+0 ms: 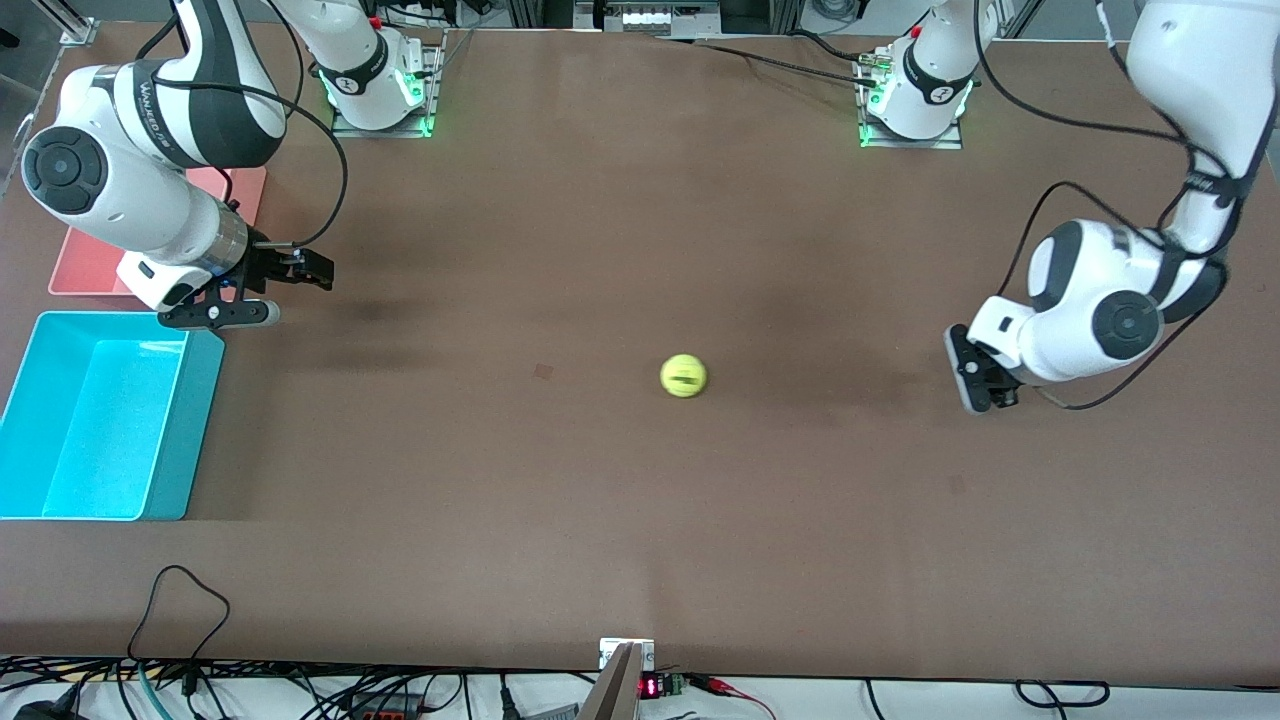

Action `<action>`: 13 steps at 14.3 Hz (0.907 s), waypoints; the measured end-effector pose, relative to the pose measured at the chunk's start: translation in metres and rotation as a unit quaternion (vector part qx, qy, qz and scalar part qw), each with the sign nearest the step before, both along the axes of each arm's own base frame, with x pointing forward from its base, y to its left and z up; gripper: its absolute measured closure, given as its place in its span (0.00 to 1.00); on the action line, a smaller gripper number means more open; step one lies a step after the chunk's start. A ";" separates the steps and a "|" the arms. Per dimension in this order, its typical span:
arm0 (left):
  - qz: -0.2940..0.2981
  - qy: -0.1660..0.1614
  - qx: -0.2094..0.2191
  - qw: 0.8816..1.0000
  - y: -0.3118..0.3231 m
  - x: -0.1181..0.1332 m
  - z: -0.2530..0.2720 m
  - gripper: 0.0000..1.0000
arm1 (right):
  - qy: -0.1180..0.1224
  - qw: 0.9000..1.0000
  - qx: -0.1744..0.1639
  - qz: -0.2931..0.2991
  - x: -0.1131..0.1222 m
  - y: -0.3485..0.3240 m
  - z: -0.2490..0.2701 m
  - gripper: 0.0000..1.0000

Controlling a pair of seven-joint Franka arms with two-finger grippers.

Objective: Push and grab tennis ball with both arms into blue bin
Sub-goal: 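Push the tennis ball with the left gripper toward the right gripper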

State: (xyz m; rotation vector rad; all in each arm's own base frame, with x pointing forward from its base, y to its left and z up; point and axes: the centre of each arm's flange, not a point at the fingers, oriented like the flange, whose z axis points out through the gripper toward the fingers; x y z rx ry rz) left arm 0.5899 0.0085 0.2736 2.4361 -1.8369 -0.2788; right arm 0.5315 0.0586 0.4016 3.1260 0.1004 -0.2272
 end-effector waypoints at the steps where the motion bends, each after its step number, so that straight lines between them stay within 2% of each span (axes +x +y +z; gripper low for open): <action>1: 0.010 0.007 0.009 1.000 0.012 -0.001 0.016 0.97 | 0.001 1.000 0.000 0.000 0.000 0.000 -0.001 0.00; 5: 0.050 0.027 0.035 0.998 0.052 -0.007 0.071 0.97 | 0.008 1.000 -0.001 0.000 -0.002 0.000 -0.008 0.00; 9: 0.104 0.035 0.063 0.992 0.063 -0.014 0.122 0.96 | 0.014 1.000 -0.002 -0.003 -0.018 -0.005 -0.039 0.00; 11: 0.140 0.039 0.081 0.986 0.059 -0.019 0.151 0.94 | 0.008 1.000 -0.001 -0.010 -0.028 -0.013 -0.056 0.00; 13: 0.179 0.050 0.101 0.977 0.048 -0.024 0.180 0.78 | -0.012 1.000 0.001 -0.014 -0.029 -0.022 -0.063 0.00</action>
